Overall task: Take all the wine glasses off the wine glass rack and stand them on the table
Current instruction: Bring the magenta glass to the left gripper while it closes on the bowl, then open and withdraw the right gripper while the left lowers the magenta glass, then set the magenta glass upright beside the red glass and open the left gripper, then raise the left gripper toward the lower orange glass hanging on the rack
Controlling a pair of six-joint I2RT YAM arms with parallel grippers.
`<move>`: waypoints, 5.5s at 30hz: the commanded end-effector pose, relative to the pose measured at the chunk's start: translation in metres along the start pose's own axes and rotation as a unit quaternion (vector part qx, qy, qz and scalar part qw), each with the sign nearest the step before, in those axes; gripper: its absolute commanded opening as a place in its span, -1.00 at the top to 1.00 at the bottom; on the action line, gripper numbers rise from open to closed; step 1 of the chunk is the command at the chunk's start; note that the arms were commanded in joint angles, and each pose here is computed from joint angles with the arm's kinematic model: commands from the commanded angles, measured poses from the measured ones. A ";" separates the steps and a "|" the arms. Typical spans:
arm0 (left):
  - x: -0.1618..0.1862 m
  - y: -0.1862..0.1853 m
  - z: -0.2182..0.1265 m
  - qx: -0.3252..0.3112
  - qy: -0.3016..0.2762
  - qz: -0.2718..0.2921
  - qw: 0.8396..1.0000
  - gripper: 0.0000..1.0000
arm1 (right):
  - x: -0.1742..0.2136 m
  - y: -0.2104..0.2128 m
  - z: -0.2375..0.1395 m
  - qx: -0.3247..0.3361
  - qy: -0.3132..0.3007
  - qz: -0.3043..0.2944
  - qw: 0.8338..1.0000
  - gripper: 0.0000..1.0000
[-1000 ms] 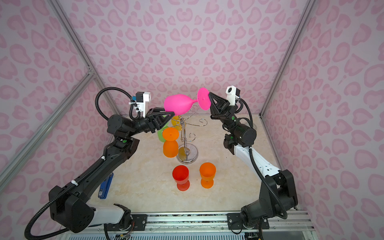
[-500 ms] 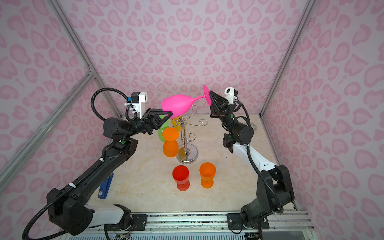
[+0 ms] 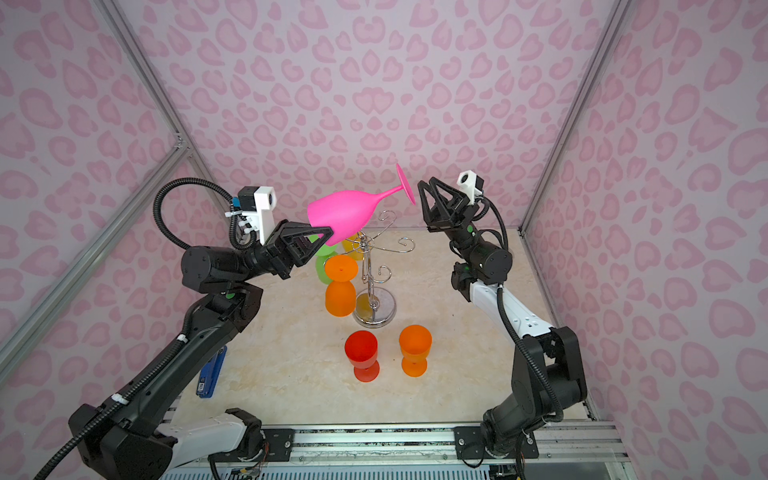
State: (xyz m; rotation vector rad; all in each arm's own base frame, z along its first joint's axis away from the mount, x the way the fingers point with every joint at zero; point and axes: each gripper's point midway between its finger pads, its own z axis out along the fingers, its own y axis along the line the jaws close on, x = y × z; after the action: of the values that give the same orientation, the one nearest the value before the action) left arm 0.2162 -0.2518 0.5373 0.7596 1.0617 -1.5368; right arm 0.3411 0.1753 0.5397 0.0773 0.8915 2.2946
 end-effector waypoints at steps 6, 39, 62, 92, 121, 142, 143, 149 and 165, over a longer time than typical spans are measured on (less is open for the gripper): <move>-0.008 -0.004 -0.018 -0.120 0.025 0.047 0.991 0.96 | -0.001 -0.015 -0.013 0.087 0.019 -0.083 0.993 0.27; 0.123 -0.053 -0.194 -0.416 0.373 -0.023 0.829 0.98 | -0.033 -0.061 -0.115 0.418 -0.008 -0.249 0.873 0.28; 0.253 0.025 -0.215 -0.446 0.584 -0.059 0.675 0.98 | -0.037 -0.077 -0.132 0.447 -0.008 -0.246 0.860 0.29; 0.326 0.039 -0.212 -0.425 0.697 -0.060 0.575 0.98 | -0.041 -0.085 -0.137 0.454 -0.011 -0.238 0.859 0.30; 0.218 0.003 -0.142 -0.401 0.522 -0.026 0.752 -0.21 | -0.041 -0.088 -0.142 0.458 -0.011 -0.234 0.858 0.30; 0.065 0.025 -0.093 -0.398 0.049 -0.205 0.893 -0.42 | -0.037 -0.087 -0.142 0.447 -0.014 -0.230 0.865 0.30; 0.067 0.030 -0.091 -0.391 0.046 -0.225 0.891 -0.43 | -0.037 -0.087 -0.142 0.447 -0.013 -0.230 0.864 0.30; 0.090 0.046 -0.078 -0.356 0.063 -0.300 0.883 -0.46 | -0.036 -0.083 -0.146 0.455 -0.015 -0.239 0.858 0.30; 0.130 0.062 -0.087 -0.372 0.082 -0.373 0.846 -0.42 | -0.040 -0.084 -0.151 0.448 -0.023 -0.232 0.863 0.31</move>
State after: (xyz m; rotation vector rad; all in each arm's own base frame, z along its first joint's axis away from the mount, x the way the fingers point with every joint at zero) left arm 0.2395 -0.2221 0.3621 -0.1308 2.1221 -1.4245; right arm 0.3770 0.1086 0.3731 0.3043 1.7055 1.2689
